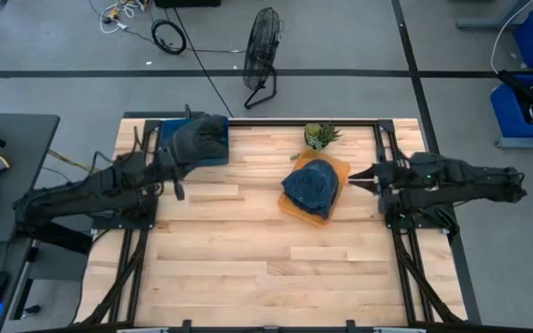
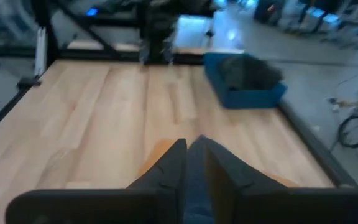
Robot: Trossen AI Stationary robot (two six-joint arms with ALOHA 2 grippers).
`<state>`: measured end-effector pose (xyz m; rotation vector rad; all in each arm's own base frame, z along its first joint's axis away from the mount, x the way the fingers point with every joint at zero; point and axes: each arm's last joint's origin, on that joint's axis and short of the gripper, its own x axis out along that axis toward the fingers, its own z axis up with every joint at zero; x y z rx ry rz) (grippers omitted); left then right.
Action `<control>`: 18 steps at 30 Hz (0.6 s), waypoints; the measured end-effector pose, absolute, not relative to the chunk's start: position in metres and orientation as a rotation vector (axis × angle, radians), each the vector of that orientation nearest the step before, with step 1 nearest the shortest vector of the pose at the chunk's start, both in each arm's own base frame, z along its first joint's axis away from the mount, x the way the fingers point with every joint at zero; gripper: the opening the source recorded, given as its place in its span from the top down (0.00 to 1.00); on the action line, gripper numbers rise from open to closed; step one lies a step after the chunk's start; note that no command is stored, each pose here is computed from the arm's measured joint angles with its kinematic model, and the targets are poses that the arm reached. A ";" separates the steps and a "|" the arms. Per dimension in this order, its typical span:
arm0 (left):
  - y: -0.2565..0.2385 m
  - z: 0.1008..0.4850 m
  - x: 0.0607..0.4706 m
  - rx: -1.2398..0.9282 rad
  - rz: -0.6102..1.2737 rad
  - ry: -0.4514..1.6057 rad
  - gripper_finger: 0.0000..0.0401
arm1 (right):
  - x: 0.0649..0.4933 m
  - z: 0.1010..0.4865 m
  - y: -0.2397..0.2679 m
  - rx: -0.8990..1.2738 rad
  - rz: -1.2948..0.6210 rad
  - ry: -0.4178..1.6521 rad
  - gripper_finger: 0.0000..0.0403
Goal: Pick & Place hat
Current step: Return to Home Position
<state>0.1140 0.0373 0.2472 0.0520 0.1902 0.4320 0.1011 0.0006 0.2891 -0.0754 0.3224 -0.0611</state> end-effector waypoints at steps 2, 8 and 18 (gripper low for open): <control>0.034 0.231 0.111 0.052 0.399 0.119 0.99 | 0.091 0.278 -0.001 -0.064 -0.110 0.289 0.86; 0.030 0.205 0.099 0.030 0.389 0.015 0.99 | 0.073 0.241 -0.004 0.034 -0.195 0.106 0.86; 0.023 0.193 0.090 0.180 0.230 -0.079 0.99 | 0.084 0.204 -0.004 -0.015 -0.201 0.002 0.86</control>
